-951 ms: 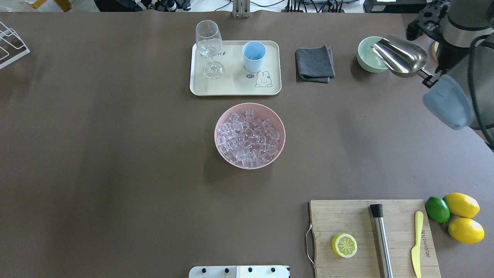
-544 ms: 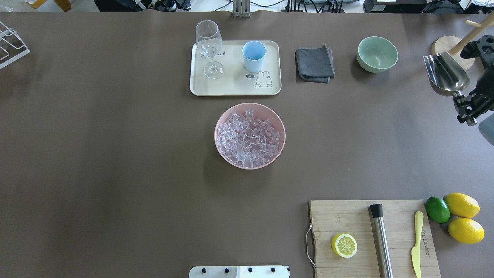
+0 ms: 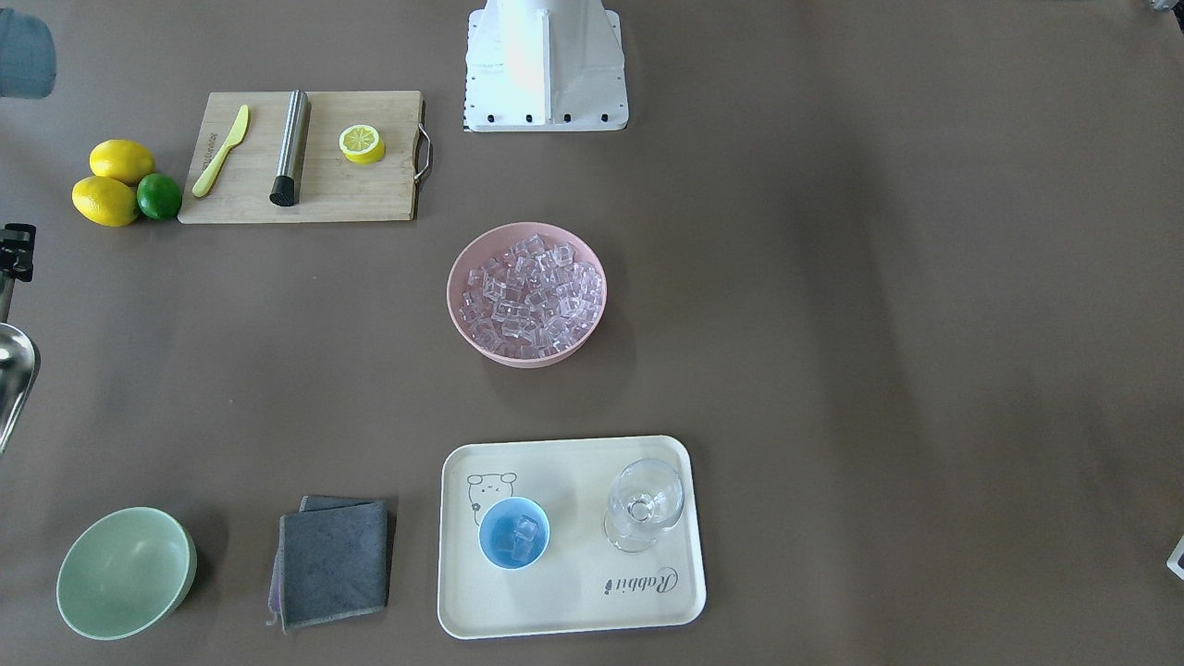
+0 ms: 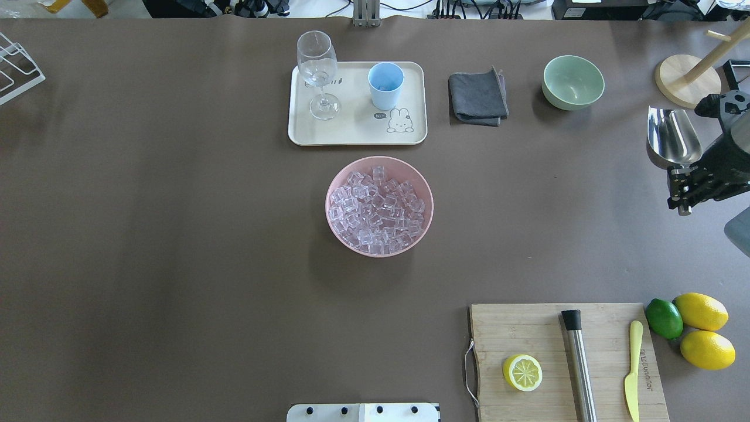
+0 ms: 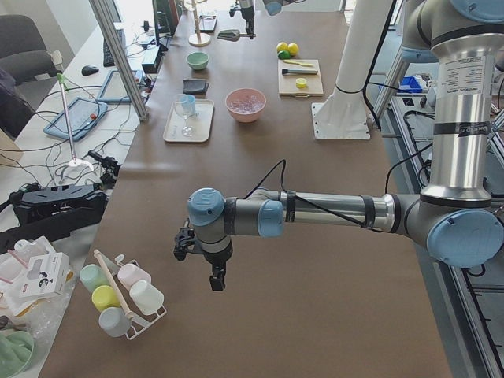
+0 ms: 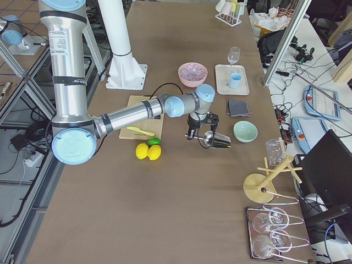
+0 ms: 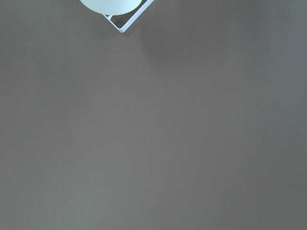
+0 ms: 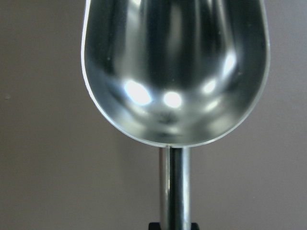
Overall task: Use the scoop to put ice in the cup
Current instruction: 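Carry the empty scoop back to its starting spot with the right gripper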
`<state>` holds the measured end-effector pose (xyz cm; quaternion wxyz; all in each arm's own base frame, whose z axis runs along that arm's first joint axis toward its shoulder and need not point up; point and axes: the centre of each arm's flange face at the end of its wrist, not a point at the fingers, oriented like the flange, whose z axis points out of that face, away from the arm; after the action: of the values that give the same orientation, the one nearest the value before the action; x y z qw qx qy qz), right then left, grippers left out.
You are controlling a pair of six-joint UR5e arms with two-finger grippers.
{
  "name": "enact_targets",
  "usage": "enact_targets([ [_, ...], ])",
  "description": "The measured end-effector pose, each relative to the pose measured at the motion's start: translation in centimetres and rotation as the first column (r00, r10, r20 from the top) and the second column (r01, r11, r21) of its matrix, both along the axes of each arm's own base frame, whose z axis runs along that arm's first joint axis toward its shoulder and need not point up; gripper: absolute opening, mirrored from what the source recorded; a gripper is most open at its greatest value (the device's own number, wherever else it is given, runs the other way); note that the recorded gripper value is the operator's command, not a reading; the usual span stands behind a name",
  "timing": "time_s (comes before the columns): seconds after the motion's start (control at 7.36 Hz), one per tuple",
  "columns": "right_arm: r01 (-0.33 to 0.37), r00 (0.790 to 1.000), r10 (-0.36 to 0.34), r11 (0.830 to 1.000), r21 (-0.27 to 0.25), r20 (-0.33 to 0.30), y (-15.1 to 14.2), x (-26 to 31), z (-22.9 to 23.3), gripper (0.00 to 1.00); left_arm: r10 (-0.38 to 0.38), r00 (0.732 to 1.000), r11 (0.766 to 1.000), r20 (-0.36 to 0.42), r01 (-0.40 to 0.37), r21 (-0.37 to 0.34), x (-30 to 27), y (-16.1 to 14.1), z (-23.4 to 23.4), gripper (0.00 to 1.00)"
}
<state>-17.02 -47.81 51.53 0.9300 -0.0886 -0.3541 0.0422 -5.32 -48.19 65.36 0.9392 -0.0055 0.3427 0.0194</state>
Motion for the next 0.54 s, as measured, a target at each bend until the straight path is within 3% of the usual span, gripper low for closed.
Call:
enact_targets([
  [0.54, 0.132, 0.991, -0.132, 0.991, 0.039, 0.012, 1.3, -3.3, 1.3, 0.0, -0.028, 1.0, 1.0, -0.004, 0.028, -0.005, -1.3, 0.2, 0.2, 0.98],
])
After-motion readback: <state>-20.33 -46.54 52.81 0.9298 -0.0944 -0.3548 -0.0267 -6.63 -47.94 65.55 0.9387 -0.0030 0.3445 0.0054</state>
